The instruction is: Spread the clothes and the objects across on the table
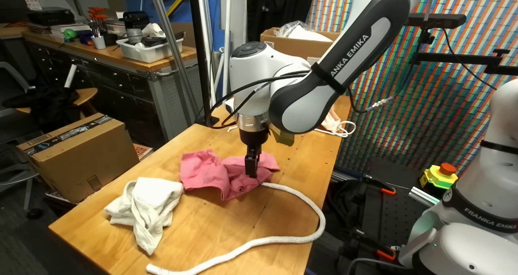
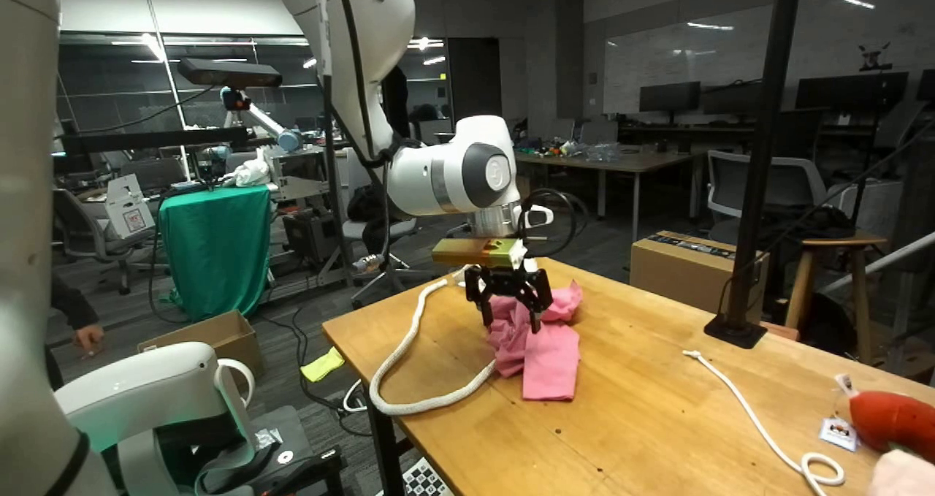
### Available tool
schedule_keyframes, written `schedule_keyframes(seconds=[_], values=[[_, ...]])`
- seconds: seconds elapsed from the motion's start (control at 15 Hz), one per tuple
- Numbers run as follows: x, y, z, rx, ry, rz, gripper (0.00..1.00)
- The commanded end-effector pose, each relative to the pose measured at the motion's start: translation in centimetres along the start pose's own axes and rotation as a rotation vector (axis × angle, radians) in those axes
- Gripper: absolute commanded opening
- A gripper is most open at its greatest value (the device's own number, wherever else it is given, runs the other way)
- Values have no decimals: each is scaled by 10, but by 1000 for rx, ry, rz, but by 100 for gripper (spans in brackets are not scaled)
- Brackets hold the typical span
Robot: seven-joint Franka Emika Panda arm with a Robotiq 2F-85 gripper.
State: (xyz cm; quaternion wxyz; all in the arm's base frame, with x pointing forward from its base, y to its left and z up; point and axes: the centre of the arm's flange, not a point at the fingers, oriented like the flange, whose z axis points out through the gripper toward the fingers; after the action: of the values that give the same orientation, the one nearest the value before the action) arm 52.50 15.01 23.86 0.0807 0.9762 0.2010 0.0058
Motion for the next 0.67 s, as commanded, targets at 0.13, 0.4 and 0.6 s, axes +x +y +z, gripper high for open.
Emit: schedule_keyframes(seconds=[0.13,0.4,0.6], values=[[7,-4,7,-93,90,65,100],[15,-10,13,-98,97,67,100],[25,-11,16,-94,93,63,100]])
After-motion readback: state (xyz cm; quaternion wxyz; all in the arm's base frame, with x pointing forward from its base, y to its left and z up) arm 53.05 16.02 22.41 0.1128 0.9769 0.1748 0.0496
